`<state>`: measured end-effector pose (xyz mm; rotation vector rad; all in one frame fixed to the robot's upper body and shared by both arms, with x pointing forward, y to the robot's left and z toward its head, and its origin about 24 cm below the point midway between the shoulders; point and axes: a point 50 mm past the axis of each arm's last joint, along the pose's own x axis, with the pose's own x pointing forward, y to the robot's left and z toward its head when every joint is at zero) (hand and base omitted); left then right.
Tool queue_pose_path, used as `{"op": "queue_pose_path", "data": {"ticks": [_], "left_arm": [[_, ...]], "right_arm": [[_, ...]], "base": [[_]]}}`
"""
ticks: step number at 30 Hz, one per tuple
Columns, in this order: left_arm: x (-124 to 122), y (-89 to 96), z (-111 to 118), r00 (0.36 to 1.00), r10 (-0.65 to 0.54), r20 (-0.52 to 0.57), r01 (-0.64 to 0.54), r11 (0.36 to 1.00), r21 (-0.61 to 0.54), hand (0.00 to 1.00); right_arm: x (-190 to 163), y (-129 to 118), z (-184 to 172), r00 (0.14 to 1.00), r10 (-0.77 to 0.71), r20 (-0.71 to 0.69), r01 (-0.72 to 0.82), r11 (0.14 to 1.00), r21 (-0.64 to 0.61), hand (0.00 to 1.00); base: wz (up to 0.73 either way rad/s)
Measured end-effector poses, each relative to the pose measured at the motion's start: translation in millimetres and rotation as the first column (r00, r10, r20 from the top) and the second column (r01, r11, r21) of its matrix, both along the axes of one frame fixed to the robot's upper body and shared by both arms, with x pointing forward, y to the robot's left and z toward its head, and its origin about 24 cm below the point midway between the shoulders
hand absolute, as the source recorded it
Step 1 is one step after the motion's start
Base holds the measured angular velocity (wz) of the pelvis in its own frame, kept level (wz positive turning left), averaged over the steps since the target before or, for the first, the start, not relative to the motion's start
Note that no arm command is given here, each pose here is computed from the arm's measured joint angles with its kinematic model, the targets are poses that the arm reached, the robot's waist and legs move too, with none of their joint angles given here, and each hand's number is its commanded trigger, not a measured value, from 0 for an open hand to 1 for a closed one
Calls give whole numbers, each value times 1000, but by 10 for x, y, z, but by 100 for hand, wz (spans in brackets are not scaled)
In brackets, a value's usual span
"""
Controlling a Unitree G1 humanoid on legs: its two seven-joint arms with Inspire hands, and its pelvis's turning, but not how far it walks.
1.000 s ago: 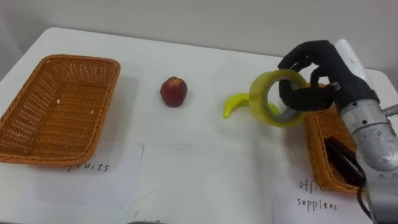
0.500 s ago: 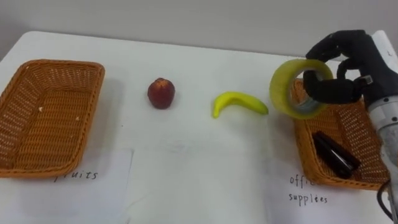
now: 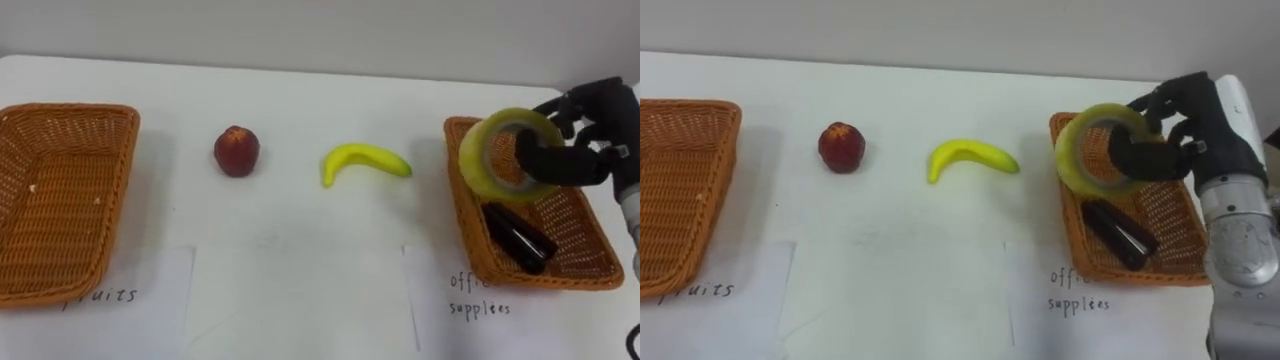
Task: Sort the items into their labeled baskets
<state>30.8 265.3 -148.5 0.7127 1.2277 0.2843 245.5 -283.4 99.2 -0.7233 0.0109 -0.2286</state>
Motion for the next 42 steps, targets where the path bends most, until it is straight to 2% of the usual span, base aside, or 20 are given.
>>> {"op": "queue_pose_path", "data": {"ticks": [7,13,27,37,38,39,40,41,42], "left_arm": [[9,-6,-2,1000,-2,0,2,1000,-1,0],[-32,-4,-7,999,37,-3,-37,999,-12,0],[-74,1,-10,999,44,-22,-44,999,-9,0],[-45,34,16,999,54,1,-54,999,0,0],[-41,35,19,999,53,5,-53,999,1,0],[-28,37,28,999,51,13,-51,999,2,0],[-16,40,32,999,51,19,-51,999,3,0],[-11,42,35,998,52,22,-52,999,4,0],[-5,47,40,998,56,27,-56,998,5,0]], "right_arm": [[-86,-54,-142,997,-30,-65,31,999,8,100],[-88,-67,-169,996,-37,-77,38,999,10,100],[-109,-94,-227,993,-54,-109,56,998,16,100],[-142,-102,-272,987,-50,-156,46,999,-28,98],[-142,-102,-272,986,-50,-156,46,999,-29,94],[-142,-102,-272,986,-50,-156,46,999,-29,74],[-142,-102,-272,986,-49,-157,45,999,-29,62],[-142,-101,-272,986,-48,-158,44,999,-29,11],[-142,-101,-273,986,-47,-160,43,999,-28,0]], "base": [[0],[0],[0],[0],[0],[0],[0],[0],[0]]}}
